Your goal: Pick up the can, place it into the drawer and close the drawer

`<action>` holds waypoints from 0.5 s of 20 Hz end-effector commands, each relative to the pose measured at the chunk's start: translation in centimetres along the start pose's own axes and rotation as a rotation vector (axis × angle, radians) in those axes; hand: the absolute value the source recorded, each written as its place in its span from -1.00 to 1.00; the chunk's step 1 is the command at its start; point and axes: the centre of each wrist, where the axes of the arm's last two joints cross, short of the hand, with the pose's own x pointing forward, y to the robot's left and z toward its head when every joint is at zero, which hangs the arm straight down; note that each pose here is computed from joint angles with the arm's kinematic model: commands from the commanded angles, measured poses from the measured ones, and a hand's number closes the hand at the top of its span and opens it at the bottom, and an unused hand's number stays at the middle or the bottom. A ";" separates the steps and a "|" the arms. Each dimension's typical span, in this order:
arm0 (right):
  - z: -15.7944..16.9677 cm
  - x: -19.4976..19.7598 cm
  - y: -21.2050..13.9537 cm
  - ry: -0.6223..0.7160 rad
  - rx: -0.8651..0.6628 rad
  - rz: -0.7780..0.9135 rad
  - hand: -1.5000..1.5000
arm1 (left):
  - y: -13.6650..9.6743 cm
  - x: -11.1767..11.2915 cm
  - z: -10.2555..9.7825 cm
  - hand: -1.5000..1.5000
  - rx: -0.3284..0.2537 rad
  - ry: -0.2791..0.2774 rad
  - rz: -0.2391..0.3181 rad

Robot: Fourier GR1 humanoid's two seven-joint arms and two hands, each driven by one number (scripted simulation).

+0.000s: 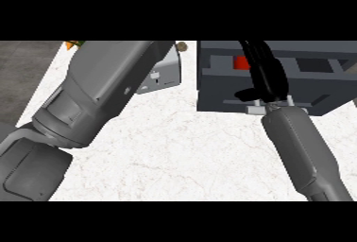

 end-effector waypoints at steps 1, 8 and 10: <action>-1.5 1.0 1.9 0.019 -0.073 0.019 -1.00 | 0.4 -0.9 0.3 -1.00 0.010 0.001 -0.019; -5.4 0.7 0.2 0.045 -0.148 0.062 -1.00 | 3.3 -0.1 0.0 -1.00 -0.016 0.011 -0.012; -6.9 1.1 -0.7 0.031 -0.159 0.081 -1.00 | 3.1 -0.7 0.2 -1.00 0.007 0.025 -0.012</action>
